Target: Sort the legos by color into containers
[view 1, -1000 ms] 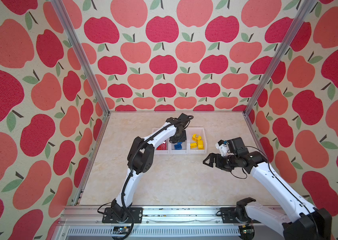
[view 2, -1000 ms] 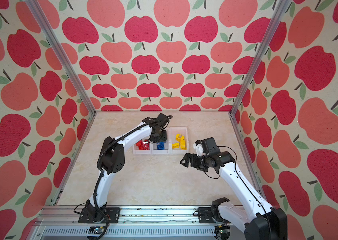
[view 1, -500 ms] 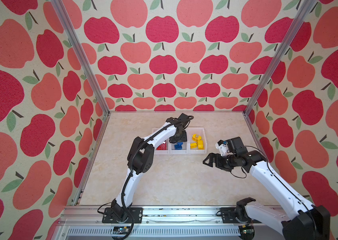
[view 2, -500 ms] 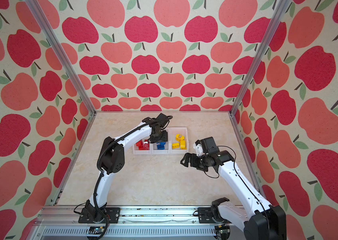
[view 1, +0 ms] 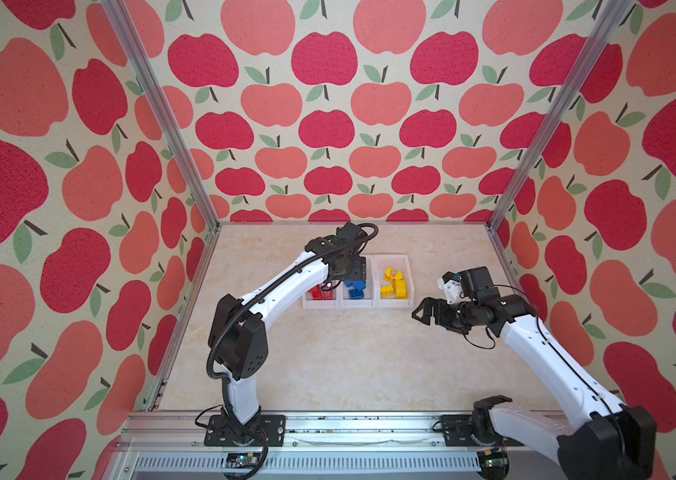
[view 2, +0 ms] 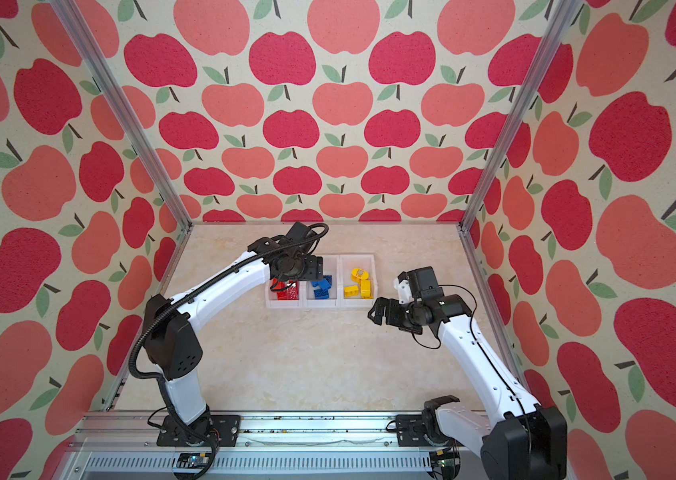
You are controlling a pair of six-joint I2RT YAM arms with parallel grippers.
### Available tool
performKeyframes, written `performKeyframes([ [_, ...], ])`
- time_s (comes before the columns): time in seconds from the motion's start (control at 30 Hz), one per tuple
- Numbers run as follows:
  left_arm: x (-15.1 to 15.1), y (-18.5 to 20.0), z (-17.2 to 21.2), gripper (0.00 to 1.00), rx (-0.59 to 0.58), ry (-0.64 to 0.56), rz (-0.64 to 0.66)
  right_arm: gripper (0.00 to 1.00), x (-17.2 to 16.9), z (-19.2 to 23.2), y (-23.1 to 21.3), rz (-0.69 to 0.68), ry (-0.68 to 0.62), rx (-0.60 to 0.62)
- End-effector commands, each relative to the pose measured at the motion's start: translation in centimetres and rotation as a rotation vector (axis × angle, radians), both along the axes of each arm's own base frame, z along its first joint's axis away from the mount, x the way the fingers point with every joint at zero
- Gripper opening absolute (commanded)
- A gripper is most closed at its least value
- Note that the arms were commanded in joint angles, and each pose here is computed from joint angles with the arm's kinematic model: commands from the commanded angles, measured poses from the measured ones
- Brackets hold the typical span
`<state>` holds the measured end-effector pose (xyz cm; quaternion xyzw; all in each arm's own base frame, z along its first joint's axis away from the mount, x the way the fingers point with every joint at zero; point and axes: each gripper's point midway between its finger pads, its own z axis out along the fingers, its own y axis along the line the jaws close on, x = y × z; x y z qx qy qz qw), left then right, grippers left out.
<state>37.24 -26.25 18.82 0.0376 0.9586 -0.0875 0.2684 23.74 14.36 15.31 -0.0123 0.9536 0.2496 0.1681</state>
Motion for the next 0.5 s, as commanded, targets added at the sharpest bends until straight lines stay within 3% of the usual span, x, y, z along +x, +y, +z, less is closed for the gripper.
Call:
performKeyframes([
  [0.0,-0.3,3.2,0.9,0.89,0.042,-0.097,0.035,0.99,2.5,1.5,-1.0,-0.002,-0.108,-0.047],
  [0.23,-2.2,10.7,1.1,0.99,0.019,-0.200,0.124,0.99,6.9,2.3,-3.7,-0.043,-0.233,-0.159],
  [0.47,-2.3,18.5,0.5,0.99,0.095,-0.337,0.177,0.99,11.2,1.7,-7.1,-0.095,-0.371,-0.344],
])
